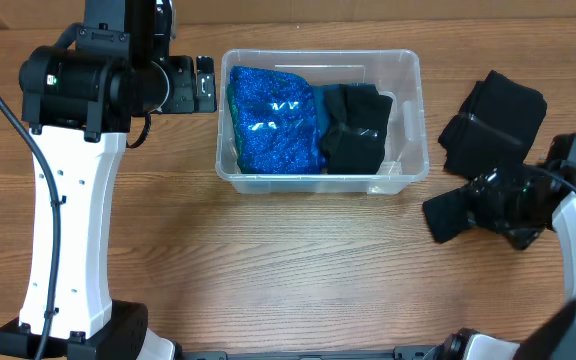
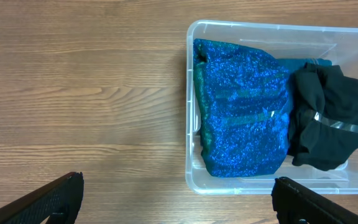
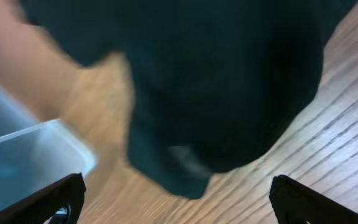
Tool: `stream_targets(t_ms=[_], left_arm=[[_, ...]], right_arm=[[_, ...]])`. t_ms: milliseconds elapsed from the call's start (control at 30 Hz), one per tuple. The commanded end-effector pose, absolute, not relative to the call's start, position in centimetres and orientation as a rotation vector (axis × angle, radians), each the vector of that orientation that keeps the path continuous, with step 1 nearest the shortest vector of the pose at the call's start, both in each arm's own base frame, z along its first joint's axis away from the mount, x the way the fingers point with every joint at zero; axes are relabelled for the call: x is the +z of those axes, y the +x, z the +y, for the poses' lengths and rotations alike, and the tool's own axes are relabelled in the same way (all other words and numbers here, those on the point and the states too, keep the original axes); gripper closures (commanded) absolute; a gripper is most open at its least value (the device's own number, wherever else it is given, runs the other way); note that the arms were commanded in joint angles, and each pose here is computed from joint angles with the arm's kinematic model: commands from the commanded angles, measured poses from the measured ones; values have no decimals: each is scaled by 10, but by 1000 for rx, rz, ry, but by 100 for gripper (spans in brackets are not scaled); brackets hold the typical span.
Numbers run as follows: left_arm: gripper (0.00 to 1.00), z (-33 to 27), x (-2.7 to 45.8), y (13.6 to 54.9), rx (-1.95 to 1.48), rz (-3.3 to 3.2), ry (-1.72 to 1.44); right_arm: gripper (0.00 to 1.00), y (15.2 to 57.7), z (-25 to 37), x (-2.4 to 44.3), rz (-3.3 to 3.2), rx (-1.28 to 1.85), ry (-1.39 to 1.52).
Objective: Pack container
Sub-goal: 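Return the right gripper to the black pile and grasp another piece, then place the second black piece into the bin beside the first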
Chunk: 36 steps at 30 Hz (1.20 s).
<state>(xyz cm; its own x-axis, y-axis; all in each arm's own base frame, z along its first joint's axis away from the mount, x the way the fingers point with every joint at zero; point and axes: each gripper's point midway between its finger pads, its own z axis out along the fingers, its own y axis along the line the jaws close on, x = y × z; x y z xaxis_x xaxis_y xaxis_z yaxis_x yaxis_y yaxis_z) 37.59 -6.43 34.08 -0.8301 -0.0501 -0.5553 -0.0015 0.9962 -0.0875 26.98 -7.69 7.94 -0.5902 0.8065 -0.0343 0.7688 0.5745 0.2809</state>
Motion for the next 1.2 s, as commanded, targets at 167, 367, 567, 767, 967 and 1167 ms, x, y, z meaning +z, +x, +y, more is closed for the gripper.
stream_targets(t_ms=[167, 367, 567, 767, 967, 1167], left_arm=[[0, -66, 347, 374, -106, 2528, -10], [0, -66, 347, 374, -106, 2528, -11], [0, -66, 347, 374, -106, 2528, -10], [0, -66, 347, 374, -106, 2528, -10], [0, -66, 347, 374, -106, 2528, -10], [0, -66, 347, 374, -106, 2528, -11]], right_arm=[[0, 277, -82, 35, 2572, 388, 1386], [21, 284, -85, 17, 2485, 400, 1435], [69, 294, -83, 24, 2473, 450, 1383], [81, 317, -78, 108, 2415, 493, 1137], [94, 338, -6, 258, 2227, 715, 634], [96, 356, 110, 330, 2025, 1039, 37]])
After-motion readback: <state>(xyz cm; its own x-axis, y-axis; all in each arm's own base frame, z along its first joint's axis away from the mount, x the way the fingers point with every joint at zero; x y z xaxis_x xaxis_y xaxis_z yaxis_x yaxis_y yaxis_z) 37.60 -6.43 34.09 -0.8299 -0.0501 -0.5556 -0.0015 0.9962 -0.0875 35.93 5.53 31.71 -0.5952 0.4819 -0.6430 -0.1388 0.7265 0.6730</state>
